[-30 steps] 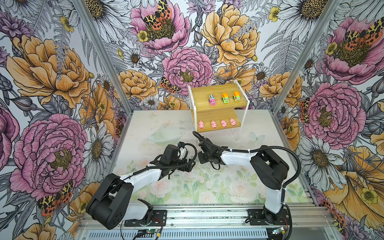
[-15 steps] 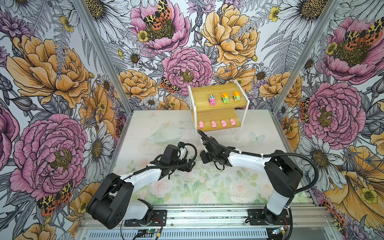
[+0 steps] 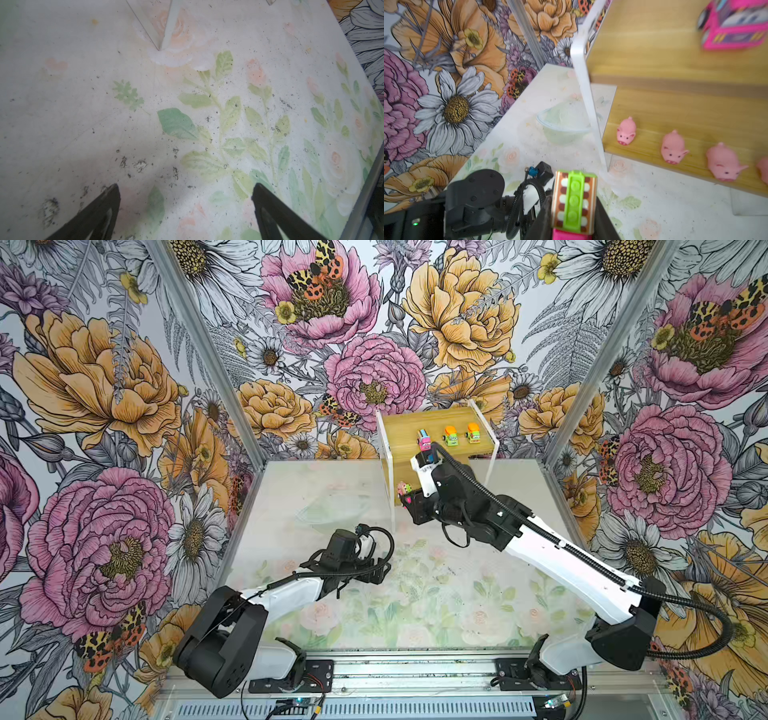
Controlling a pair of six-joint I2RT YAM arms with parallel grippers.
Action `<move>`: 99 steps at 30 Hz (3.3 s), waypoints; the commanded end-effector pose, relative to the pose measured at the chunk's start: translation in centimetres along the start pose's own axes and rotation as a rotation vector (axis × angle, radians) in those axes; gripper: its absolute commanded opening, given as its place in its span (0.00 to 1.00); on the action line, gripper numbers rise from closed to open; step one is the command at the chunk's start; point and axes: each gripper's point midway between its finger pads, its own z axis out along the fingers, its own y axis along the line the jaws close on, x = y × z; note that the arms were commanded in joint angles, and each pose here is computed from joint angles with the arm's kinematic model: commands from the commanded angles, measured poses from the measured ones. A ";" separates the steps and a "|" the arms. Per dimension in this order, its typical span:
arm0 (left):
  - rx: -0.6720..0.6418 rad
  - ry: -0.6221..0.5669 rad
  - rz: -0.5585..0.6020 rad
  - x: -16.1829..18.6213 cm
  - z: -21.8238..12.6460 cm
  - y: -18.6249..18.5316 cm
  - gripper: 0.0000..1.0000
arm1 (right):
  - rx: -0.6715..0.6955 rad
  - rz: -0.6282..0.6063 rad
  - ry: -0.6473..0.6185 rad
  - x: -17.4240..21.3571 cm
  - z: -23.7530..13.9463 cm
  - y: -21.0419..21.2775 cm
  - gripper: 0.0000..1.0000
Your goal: Place and organize the plastic toys onto the shelf
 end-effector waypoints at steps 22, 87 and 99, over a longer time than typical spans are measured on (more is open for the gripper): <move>0.030 -0.056 0.028 -1.7 -0.8 -0.9 0.99 | 0.284 0.046 -0.190 -12.2 4.1 -5.5 0.15; 0.024 -0.049 0.013 -1.5 -0.3 -0.2 0.99 | 0.244 0.040 -0.124 -10.7 8.8 -5.5 0.49; 0.023 -0.054 0.011 -1.7 -0.4 -0.3 0.99 | 0.230 -0.003 -0.152 -10.2 -0.1 -4.7 0.59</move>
